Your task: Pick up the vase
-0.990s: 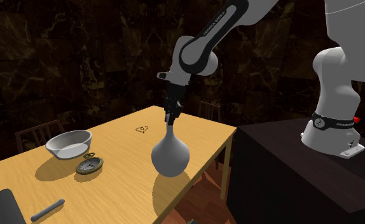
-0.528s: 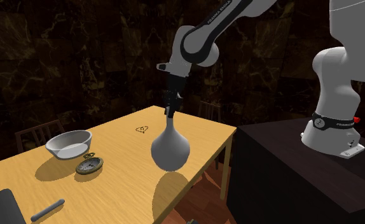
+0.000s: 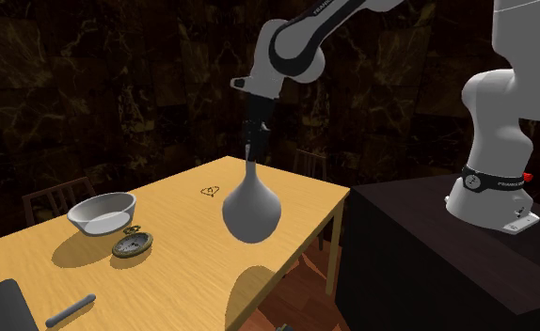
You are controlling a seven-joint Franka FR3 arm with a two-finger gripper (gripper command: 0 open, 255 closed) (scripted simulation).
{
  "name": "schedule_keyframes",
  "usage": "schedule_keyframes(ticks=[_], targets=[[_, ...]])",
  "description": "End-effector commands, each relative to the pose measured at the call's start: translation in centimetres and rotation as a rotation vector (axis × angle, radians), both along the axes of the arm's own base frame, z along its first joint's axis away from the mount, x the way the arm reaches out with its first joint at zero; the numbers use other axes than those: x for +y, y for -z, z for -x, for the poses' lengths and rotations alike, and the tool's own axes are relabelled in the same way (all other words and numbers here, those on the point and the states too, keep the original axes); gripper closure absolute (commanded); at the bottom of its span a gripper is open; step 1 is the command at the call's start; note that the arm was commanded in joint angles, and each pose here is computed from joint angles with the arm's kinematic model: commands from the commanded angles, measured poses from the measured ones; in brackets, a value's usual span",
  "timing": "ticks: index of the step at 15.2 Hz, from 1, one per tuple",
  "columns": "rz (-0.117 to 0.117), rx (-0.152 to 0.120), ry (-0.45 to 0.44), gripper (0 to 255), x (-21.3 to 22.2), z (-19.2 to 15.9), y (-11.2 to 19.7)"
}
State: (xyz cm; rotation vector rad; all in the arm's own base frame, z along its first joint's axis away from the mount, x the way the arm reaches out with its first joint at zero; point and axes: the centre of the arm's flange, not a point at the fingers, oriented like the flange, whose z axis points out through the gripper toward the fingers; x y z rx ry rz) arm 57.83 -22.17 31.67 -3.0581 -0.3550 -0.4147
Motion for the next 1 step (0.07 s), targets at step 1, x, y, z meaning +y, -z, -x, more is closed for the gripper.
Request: schedule_keyframes(ticks=[1], targets=[[0.0, -0.001, 0.0, 255, 0.03, 0.01, -0.4]])
